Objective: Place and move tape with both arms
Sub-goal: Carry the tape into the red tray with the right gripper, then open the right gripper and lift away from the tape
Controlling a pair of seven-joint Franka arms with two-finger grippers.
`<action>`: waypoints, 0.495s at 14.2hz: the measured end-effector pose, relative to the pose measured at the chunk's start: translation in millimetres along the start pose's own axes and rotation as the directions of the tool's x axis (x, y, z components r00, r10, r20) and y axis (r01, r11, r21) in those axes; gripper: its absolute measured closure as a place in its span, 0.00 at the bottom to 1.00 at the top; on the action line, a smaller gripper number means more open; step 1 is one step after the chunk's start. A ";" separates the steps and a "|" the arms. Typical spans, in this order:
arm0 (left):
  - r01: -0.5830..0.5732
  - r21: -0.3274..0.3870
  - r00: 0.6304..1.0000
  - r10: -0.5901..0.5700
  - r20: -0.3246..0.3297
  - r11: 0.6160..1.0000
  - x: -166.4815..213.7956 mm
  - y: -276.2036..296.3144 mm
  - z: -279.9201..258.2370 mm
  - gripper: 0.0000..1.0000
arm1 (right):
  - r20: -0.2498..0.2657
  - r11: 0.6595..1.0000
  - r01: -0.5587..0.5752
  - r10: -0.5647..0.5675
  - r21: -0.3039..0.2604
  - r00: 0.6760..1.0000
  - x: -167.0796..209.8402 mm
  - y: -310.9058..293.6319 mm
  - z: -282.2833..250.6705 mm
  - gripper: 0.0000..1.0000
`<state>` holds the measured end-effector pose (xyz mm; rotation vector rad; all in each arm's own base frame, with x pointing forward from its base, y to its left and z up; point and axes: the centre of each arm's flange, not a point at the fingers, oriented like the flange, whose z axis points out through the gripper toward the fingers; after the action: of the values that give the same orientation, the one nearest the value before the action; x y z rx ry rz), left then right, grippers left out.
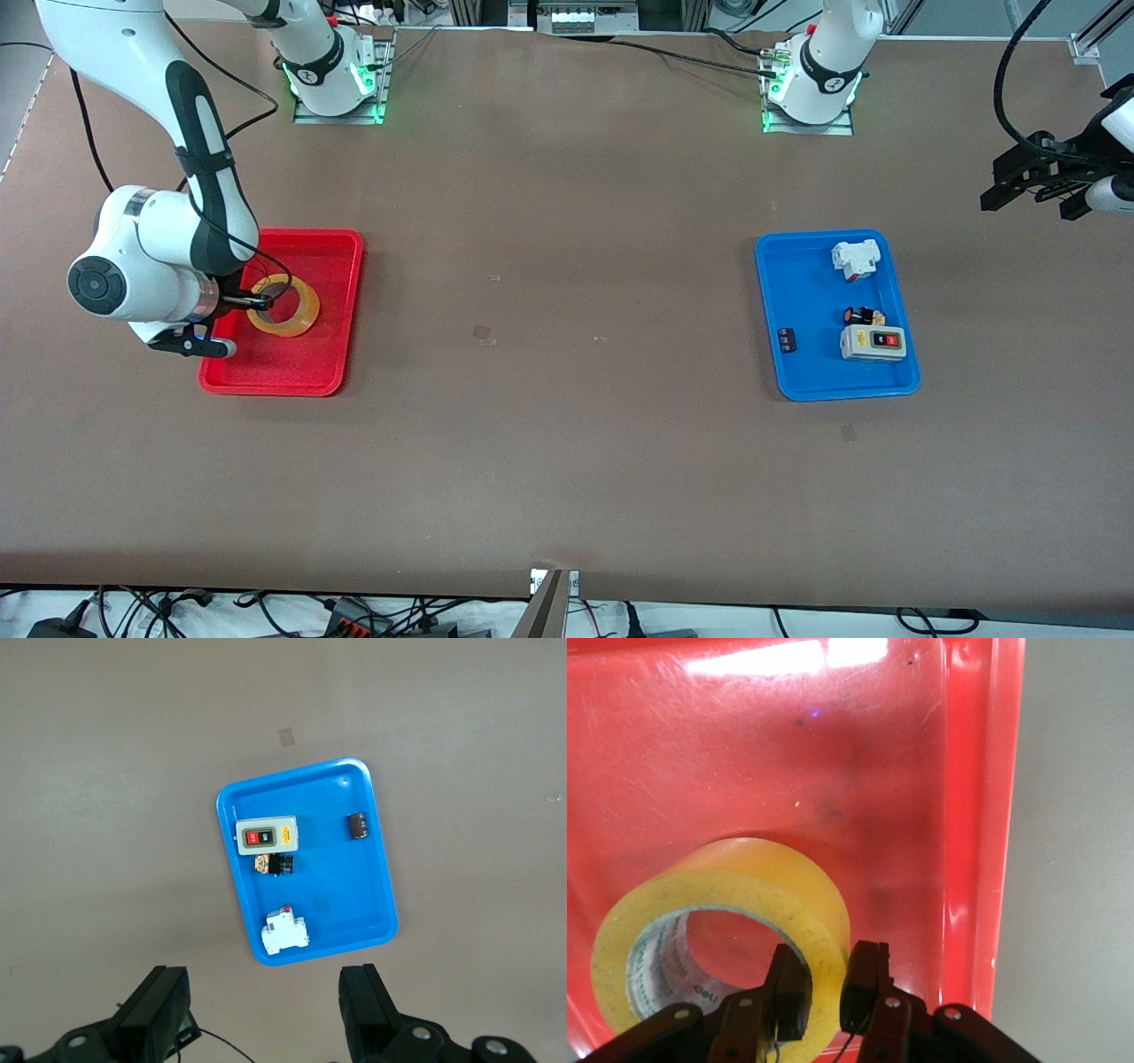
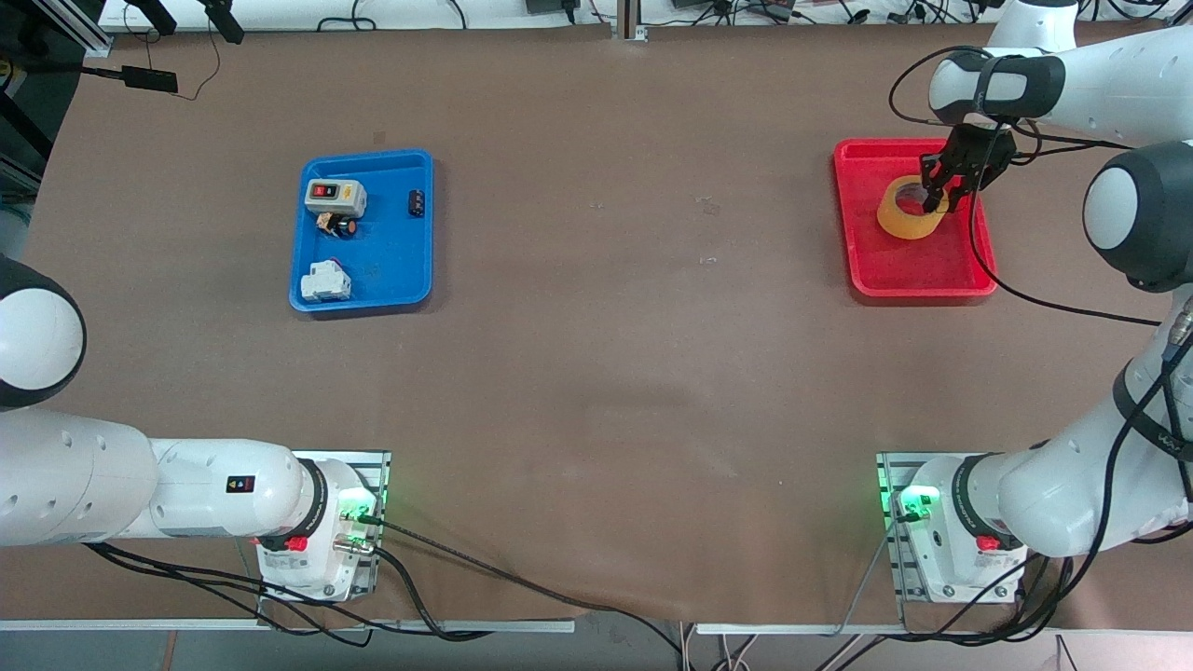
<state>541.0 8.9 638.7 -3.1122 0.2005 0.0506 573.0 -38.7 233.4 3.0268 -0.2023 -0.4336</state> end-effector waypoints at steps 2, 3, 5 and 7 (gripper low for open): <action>0.000 0.000 1.000 0.000 0.001 1.000 -0.1 0.0 0.1 0.00 | -0.001 1.000 0.001 -0.001 -0.002 1.000 0.8 -0.8 0.9 0.59; 0.000 0.000 1.000 0.000 0.001 1.000 -0.1 0.1 0.1 0.00 | -0.004 1.000 0.004 -0.004 0.000 1.000 1.2 -2.5 -4.0 0.48; 0.000 0.000 1.000 0.000 0.002 1.000 -0.2 0.1 0.2 0.00 | -0.012 1.000 0.015 -0.014 0.019 1.000 -1.1 -6.6 -38.0 0.22; 0.000 0.000 1.000 0.000 0.003 1.000 -0.3 0.1 0.2 0.00 | -0.044 0.998 0.034 -0.031 0.051 0.999 -6.7 -9.0 -103.2 0.00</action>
<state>540.7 8.9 638.5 -3.1122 0.2005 0.0547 597.0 -23.0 333.1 3.0905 -0.1642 -0.3711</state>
